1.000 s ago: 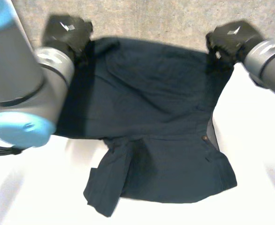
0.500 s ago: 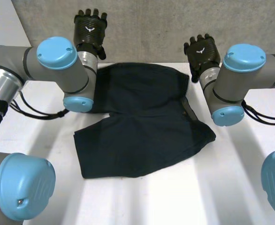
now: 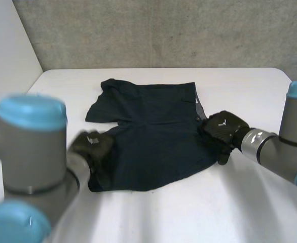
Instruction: Fold the shorts.
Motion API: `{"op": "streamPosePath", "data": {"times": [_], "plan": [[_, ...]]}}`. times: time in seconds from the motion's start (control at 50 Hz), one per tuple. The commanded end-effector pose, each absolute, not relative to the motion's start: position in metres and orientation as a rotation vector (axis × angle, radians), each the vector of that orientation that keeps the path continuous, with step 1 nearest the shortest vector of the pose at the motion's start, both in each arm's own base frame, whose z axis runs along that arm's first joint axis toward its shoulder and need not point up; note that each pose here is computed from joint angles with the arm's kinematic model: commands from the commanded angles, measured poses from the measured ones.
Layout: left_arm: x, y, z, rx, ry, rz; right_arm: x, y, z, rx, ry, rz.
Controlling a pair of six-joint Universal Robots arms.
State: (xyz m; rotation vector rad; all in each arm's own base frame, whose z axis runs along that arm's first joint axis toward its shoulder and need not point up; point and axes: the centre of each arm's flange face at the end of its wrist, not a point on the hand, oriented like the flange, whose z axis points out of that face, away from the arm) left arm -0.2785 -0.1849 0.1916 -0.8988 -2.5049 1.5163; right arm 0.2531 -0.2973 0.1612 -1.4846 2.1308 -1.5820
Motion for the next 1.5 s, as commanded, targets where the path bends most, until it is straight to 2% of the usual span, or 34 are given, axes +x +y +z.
{"op": "streamPosePath", "data": {"times": [0.02,0.22,0.42,0.54,0.64,0.8,0.86,0.9,0.96,1.02,1.12,1.26,1.5], "plan": [[-0.278,-0.161,0.156,-0.896,-2.450,1.486,0.252,-0.312,0.128,-1.514,2.113,-1.663],[-0.285,-0.177,0.131,-0.873,-2.410,1.558,0.250,-0.316,0.121,-1.447,2.140,-1.651],[-0.295,-0.197,0.111,-0.868,-2.438,1.547,0.247,-0.301,0.146,-1.390,2.125,-1.689],[-0.293,-0.214,0.119,-0.811,-2.440,1.601,0.244,-0.299,0.143,-1.388,2.148,-1.673],[-0.288,-0.214,0.158,-0.766,-2.360,1.699,0.242,-0.291,0.160,-1.410,2.142,-1.695],[-0.267,-0.176,0.191,-0.898,-2.415,1.601,0.233,-0.252,0.190,-1.583,2.197,-1.470],[-0.254,-0.151,0.189,-1.122,-2.499,1.415,0.227,-0.232,0.194,-1.691,2.227,-1.302],[-0.242,-0.131,0.184,-1.340,-2.541,1.240,0.217,-0.207,0.194,-1.811,2.267,-1.047],[-0.234,-0.116,0.181,-1.518,-2.540,1.117,0.205,-0.185,0.198,-1.972,2.269,-0.817],[-0.233,-0.118,0.186,-1.600,-2.493,1.180,0.205,-0.189,0.201,-2.008,2.260,-0.890],[-0.250,-0.147,0.201,-1.518,-2.390,1.474,0.216,-0.218,0.210,-1.898,2.288,-1.206],[-0.298,-0.222,0.218,-1.337,-2.171,1.936,0.227,-0.263,0.203,-1.642,2.375,-1.354],[-0.364,-0.346,0.190,-1.105,-2.153,2.268,0.277,-0.349,0.185,-1.555,2.330,-1.878]]}}
